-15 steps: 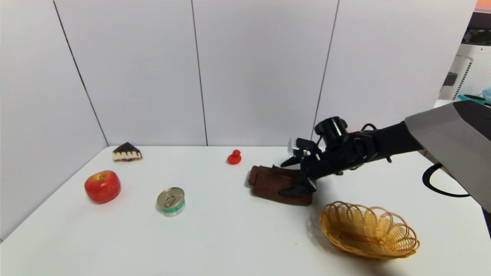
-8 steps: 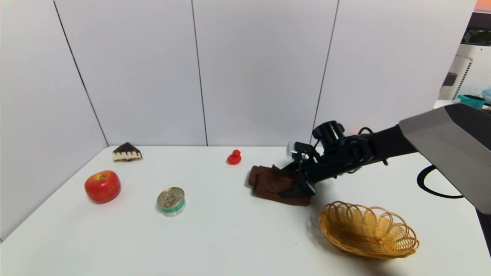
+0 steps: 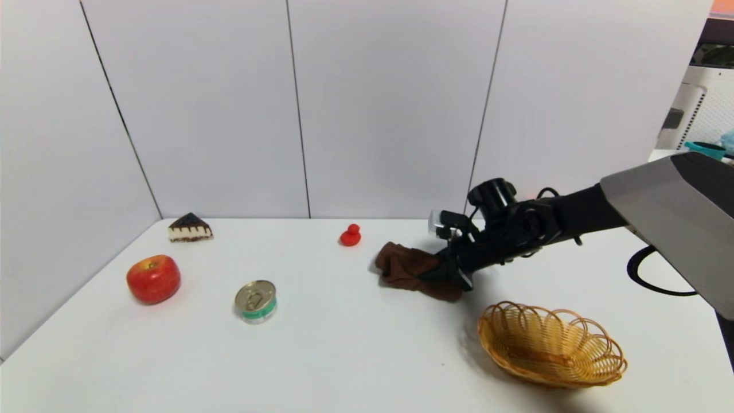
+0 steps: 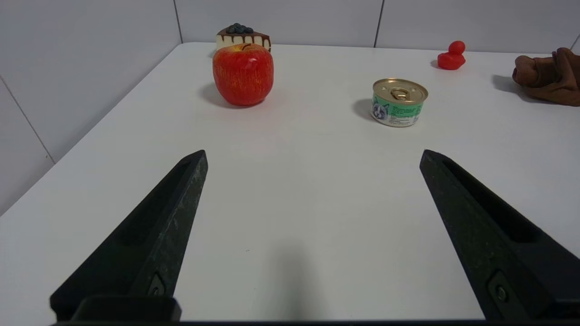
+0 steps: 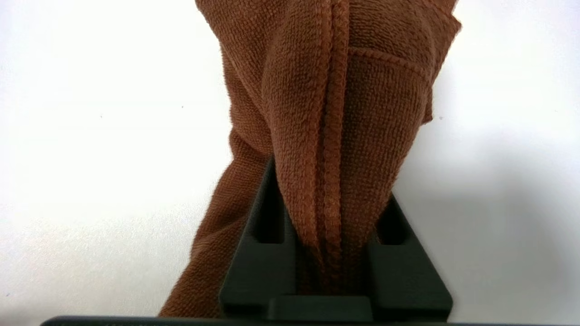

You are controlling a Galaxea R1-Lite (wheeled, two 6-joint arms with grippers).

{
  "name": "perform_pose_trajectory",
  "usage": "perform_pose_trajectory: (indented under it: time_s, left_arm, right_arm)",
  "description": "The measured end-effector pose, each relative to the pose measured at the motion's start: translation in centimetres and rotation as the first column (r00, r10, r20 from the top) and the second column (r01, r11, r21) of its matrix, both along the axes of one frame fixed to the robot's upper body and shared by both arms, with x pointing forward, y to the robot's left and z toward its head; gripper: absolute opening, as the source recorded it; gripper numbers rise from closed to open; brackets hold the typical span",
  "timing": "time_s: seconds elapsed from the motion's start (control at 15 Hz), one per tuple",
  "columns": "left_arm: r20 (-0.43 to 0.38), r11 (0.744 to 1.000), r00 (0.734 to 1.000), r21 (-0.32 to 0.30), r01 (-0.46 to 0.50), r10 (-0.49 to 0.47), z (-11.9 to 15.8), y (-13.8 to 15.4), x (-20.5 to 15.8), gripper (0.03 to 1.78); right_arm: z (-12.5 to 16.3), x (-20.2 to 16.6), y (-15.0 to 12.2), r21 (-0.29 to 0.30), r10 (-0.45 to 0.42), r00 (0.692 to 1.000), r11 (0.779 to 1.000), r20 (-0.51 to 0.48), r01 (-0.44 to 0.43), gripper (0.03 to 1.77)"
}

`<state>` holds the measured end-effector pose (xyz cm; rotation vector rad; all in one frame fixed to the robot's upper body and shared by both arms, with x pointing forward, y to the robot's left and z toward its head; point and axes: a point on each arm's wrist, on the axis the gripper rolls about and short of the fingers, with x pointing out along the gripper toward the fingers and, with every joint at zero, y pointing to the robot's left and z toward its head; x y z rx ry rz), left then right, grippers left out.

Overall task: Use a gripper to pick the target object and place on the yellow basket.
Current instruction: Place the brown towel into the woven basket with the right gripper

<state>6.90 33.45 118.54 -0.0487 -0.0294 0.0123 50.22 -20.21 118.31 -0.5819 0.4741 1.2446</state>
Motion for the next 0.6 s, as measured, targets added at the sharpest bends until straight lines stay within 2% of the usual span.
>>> perform_pose_trajectory:
  time_s: [0.13, 0.33, 0.6]
  left_arm:
    - [0.000, 1.000, 1.000, 0.000, 0.000, 0.000, 0.0, 0.0, 0.0, 1.69]
    - [0.000, 1.000, 1.000, 0.000, 0.000, 0.000, 0.0, 0.0, 0.0, 1.69]
    - [0.000, 1.000, 1.000, 0.000, 0.000, 0.000, 0.0, 0.0, 0.0, 1.69]
  right_arm:
    - [1.2, -0.3, -0.2, 0.008, -0.011, 1.000, 1.000, 0.002, 0.011, 0.35]
    - [4.5, -1.1, -0.6, 0.048, -0.040, 0.999, 0.998, 0.037, 0.038, 0.35]
    - [11.7, -3.8, -1.8, 0.161, -0.144, 0.988, 0.978, 0.061, 0.133, 0.35]
